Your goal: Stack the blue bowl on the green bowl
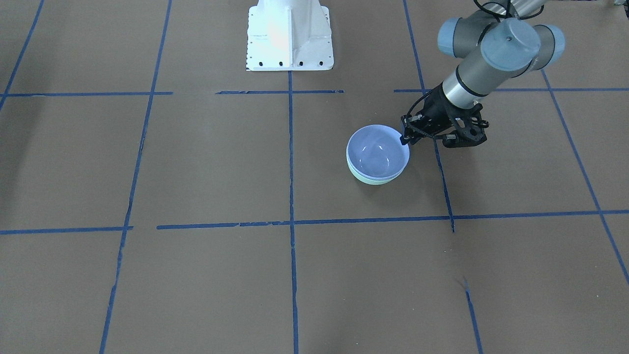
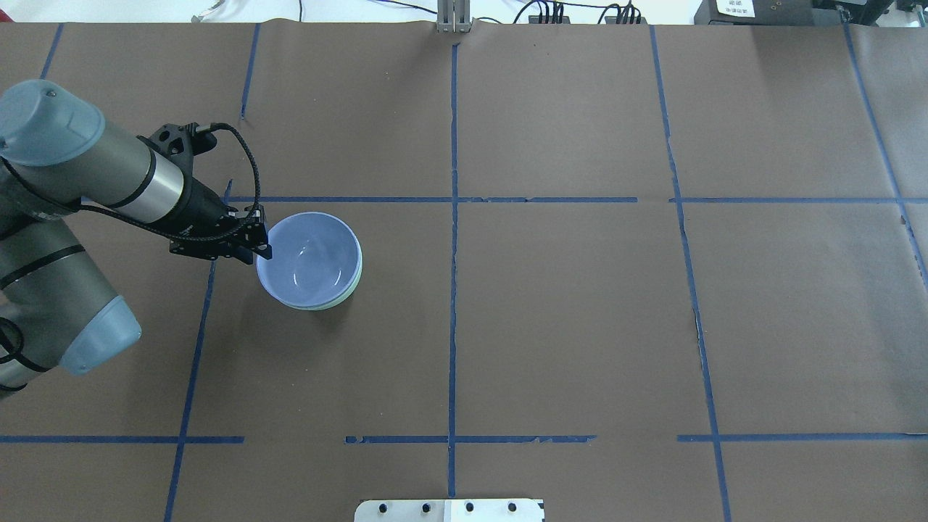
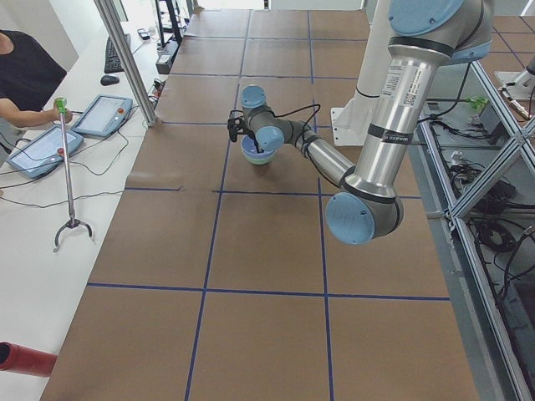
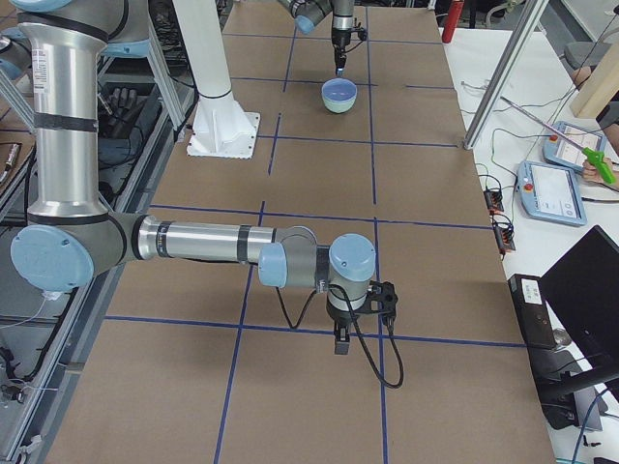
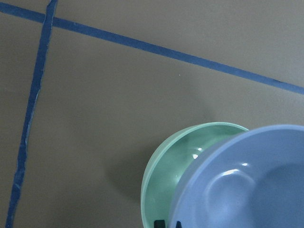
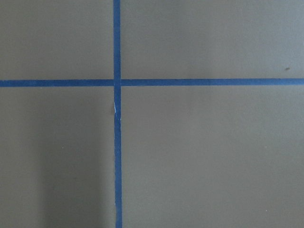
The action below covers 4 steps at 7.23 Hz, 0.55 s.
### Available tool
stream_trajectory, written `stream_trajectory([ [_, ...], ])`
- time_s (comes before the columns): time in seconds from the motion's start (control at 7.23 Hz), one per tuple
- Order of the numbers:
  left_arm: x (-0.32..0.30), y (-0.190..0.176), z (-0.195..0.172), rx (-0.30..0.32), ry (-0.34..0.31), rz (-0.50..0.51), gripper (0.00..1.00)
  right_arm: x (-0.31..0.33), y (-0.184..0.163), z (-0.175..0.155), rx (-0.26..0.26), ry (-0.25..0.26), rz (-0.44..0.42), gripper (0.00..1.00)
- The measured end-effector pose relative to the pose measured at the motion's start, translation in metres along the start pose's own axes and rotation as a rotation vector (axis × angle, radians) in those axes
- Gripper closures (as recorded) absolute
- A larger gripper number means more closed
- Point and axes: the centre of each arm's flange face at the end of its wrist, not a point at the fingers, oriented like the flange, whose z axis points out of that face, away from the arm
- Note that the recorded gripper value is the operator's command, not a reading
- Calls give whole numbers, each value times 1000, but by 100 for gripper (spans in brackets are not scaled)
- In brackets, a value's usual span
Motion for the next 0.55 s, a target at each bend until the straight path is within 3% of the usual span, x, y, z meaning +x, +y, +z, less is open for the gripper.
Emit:
stream_trajectory([
  [0.28,1,2,-6,6,12,28,0,0,0,0,0,0,0,0],
  [0.55,-4,-10,-36,55,28,134,0,0,0,0,0,0,0,0],
])
